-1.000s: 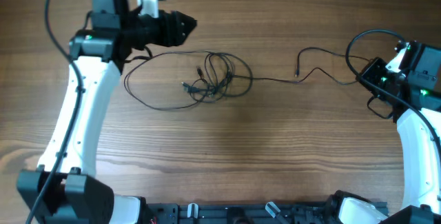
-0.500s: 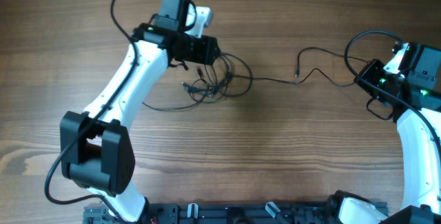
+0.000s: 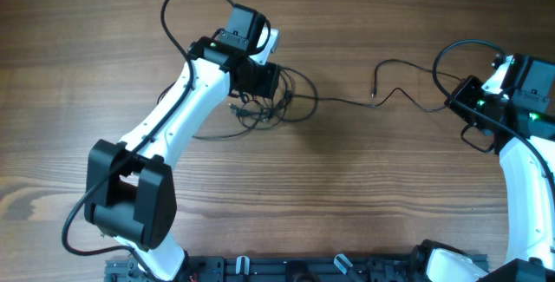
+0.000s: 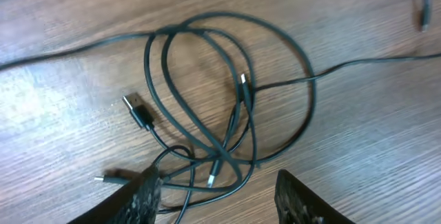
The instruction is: Untangle cables
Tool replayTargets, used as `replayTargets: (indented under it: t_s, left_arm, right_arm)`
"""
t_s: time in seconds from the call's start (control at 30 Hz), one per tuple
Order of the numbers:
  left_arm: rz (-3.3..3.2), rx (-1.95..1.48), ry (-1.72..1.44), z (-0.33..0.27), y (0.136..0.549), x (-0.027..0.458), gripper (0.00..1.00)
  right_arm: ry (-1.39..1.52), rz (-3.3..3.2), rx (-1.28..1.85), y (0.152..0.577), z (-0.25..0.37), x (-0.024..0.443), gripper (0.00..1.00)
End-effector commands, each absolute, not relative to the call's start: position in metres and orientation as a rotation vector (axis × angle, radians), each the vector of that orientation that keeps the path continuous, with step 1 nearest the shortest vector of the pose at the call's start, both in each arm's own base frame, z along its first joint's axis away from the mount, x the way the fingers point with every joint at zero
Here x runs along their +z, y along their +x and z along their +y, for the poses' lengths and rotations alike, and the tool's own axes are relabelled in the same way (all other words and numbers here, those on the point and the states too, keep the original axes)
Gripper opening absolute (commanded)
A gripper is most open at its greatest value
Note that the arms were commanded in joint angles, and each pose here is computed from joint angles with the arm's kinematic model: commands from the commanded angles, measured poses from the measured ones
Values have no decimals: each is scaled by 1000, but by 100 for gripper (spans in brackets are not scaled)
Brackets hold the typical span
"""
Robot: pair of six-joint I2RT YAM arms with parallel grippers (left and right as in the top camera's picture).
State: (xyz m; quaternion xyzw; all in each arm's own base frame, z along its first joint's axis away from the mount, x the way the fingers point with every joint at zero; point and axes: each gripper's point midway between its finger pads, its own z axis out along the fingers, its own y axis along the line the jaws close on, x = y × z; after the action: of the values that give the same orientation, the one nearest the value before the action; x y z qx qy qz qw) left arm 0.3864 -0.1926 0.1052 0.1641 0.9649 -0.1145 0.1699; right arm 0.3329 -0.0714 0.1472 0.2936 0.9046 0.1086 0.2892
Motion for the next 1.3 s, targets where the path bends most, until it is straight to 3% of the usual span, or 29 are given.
replayTargets:
  t_s: [0.0, 0.4, 1.0, 1.03, 1.07, 1.17, 1.27]
  left_arm:
    - [2790, -303, 425, -188, 379, 83, 55]
    - [2830, -457, 458, -209, 376, 51, 51]
    - [2806, -491, 551, -238, 369, 41, 47]
    - [2805, -490, 552, -238, 370, 41, 42]
    - [2800, -473, 548, -237, 372, 41, 30]
    - [2782, -344, 521, -224, 383, 42, 6]
    - [2745, -260, 499, -216, 393, 56, 4]
  right_arm:
    - [751, 2416, 308, 337, -68, 151, 4]
    - [692, 2429, 354, 337, -60, 152, 5]
    - [171, 2456, 692, 336, 25, 168, 5]
    - [174, 2460, 693, 335, 25, 167, 4]
    - [176, 2465, 694, 334, 25, 166, 4]
    - [186, 2481, 692, 331, 25, 164, 5]
    - [214, 2510, 639, 329, 18, 158, 5]
